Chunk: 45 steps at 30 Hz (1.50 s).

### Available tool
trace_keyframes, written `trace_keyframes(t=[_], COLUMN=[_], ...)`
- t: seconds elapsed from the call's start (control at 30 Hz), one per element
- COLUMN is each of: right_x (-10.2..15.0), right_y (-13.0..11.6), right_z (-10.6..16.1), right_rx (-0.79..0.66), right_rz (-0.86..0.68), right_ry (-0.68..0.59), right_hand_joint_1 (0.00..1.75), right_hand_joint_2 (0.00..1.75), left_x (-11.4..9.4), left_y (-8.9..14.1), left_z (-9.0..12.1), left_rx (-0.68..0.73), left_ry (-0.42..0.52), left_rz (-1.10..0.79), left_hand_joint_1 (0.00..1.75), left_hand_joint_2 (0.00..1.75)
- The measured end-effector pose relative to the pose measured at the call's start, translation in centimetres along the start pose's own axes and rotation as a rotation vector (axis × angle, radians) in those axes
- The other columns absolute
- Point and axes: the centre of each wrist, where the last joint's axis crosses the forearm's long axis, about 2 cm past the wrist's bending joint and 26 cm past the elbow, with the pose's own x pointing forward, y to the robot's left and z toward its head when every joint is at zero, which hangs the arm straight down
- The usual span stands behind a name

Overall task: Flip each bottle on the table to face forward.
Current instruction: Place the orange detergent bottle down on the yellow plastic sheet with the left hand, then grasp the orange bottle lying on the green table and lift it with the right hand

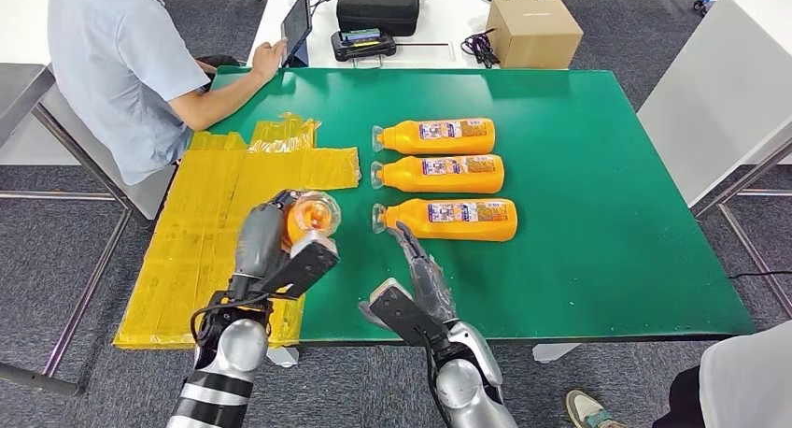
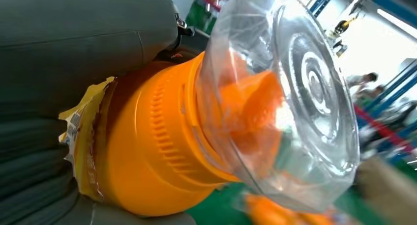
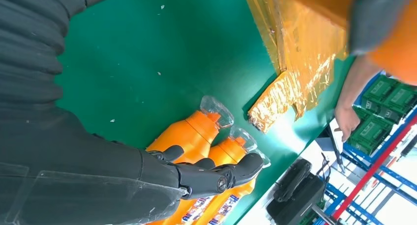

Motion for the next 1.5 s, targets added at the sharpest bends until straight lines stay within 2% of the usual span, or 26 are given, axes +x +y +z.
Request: trace_keyframes(t=[0.27,0.53,0.83,1.17,1.47,1.5], right_x=[-0.1,-0.3,-0.8,-1.3,-1.9,-2.0], right_y=[-0.1,-0.2,-0.1,0.2,0.6,0.7], right_z=[0.1,0.2,0.2,-0.3,-0.4,-0.4], right_rx=[-0.005,0.003,0.024,0.040,0.053,0.054], right_rz=[-0.007,-0.019,-0.029,-0.036,-0.045,-0.046], right_ry=[0.000,-0.001,0.004,-0.001,0.004,0.004], right_hand_joint_1=[0.00,0.00,0.00,0.00,0.00,0.00], right_hand_joint_2=[1.75,1.75,1.75,1.75,1.75,1.75], left_x=[1.5,1.6,0.1,-2.5,-4.2,-4.3], left_y=[-0.4,-1.6,-4.1,-5.6,-6.7,-6.7], left_z=[-0.9,-1.7,-2.1,-2.2,-1.9,-1.9], left_rx=[-0.066,-0.170,-0.289,-0.346,-0.421,-0.426], left_ry=[-0.017,-0.009,0.046,0.099,0.068,0.061], left_rz=[-0.318,-0.473,-0.530,-0.616,-0.721,-0.727], left_hand_joint_1=[1.75,1.75,1.75,1.75,1.75,1.58], left_hand_joint_2=[1.75,1.75,1.75,1.75,1.75,1.75])
